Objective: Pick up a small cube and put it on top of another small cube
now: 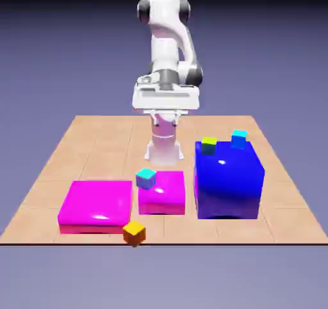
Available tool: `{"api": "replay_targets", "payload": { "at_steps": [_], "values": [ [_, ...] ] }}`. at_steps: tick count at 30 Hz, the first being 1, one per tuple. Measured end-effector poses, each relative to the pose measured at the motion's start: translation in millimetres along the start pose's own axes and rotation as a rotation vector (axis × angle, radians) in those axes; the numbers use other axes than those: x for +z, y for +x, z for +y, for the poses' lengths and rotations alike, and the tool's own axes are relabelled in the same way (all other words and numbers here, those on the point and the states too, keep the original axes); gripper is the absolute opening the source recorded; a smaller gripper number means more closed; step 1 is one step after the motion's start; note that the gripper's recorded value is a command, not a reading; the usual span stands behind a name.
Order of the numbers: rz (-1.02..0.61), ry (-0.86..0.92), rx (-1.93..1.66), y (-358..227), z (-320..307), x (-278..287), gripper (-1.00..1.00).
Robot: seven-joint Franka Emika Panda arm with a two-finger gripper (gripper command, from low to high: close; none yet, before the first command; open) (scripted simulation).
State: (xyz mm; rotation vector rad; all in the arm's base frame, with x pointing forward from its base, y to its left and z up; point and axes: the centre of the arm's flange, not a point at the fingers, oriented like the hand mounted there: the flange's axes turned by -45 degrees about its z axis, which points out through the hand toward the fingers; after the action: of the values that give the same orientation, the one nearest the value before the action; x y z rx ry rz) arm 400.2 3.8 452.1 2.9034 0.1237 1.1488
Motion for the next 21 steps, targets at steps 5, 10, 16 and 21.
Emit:
{"api": "replay_targets", "payload": {
  "at_steps": [5, 10, 16, 21],
  "values": [
    [-0.180, 0.032, -0.116, 9.7, 6.1, 52.8, 0.00],
    [-0.361, 0.062, -0.241, 10.2, 12.9, 108.8, 0.00],
    [-0.581, 0.095, -0.401, -0.6, 22.3, 176.4, 0.00],
    [-0.768, 0.120, -0.539, -17.1, 30.9, 229.8, 0.00]
  ]
}}
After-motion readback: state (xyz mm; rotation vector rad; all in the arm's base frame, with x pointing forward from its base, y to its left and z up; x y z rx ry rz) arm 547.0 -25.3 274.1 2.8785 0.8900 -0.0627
